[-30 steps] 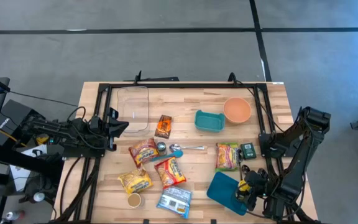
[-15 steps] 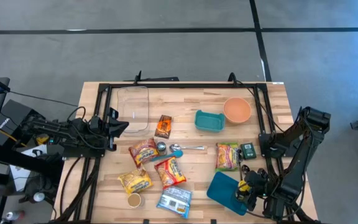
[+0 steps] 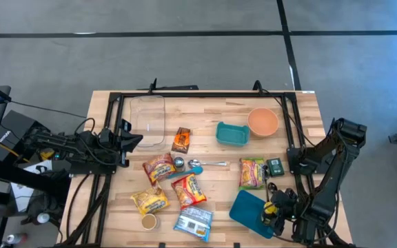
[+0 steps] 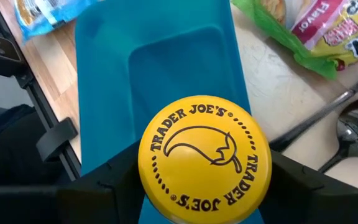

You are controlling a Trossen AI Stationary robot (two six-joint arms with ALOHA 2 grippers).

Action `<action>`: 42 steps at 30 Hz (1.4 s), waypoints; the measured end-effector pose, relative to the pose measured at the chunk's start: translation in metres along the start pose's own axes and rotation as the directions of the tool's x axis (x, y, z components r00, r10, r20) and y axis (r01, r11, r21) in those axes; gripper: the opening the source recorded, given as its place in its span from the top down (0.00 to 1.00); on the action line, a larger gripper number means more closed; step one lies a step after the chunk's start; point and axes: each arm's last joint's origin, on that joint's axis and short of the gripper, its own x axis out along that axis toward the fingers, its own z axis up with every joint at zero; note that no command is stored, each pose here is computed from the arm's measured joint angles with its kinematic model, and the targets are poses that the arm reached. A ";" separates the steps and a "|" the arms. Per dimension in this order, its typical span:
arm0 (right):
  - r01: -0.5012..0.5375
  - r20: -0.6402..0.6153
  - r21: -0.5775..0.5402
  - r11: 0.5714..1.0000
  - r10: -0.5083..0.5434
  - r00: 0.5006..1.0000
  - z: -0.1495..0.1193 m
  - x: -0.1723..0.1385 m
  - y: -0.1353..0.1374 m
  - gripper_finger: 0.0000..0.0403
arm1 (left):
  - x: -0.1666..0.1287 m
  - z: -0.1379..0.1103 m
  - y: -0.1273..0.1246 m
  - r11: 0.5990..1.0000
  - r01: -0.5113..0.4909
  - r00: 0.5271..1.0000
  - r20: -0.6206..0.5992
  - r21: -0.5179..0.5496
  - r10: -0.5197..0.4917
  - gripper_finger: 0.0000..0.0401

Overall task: Pick & Place Food Item
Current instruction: Put the yellow seasoning bottle into the blue bin

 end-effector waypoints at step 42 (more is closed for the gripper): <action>0.012 -0.005 -0.075 0.997 -0.013 1.000 0.000 0.000 -0.001 0.33 | 0.000 0.000 0.000 1.000 -0.017 1.000 -0.001 0.000 0.017 0.97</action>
